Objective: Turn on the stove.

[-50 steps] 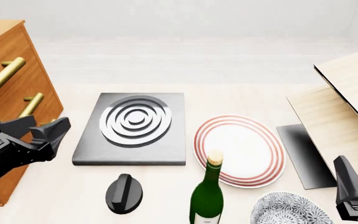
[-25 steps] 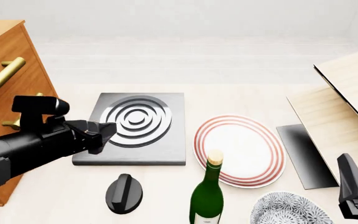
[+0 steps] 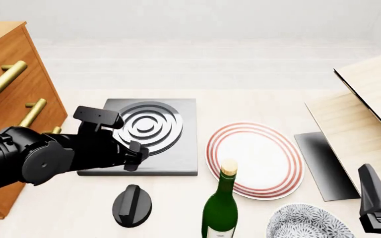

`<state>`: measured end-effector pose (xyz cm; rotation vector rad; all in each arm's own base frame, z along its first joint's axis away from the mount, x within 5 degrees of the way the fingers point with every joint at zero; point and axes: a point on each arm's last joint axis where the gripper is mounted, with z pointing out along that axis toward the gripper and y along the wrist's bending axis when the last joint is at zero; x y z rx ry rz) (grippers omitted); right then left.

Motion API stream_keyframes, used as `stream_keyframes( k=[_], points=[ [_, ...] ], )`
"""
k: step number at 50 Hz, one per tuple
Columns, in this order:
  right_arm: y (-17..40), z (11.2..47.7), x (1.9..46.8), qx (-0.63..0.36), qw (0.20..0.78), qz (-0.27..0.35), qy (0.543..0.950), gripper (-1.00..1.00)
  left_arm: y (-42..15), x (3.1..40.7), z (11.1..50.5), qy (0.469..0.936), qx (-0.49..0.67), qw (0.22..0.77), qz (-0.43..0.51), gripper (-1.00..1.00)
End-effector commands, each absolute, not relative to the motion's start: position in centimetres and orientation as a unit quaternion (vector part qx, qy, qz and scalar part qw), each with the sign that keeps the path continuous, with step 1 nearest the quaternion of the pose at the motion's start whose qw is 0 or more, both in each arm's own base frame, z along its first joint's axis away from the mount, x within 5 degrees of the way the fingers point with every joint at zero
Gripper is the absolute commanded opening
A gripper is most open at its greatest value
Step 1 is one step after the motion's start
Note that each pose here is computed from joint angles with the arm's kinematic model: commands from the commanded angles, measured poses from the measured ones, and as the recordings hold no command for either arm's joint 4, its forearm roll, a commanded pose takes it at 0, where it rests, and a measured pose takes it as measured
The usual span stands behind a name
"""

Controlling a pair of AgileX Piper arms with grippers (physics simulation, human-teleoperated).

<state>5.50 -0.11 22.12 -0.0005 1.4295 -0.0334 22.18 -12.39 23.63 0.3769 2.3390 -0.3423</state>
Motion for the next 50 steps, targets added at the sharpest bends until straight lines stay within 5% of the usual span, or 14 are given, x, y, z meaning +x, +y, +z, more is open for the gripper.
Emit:
stream_keyframes(
  k=[1, 50],
  points=[
    [-0.1, 22.1, 5.5, -0.001, 0.755, -0.017, 0.656, 1.00, -12.9, 23.8, 21.9, 0.922, 0.153, 0.337, -0.116, 1.00],
    [0.0, 22.0, 5.5, -0.025, 0.757, -0.029, 0.653, 1.00, -13.0, 24.6, 14.5, 0.944, 0.169, 0.269, -0.086, 1.00]
  ],
)
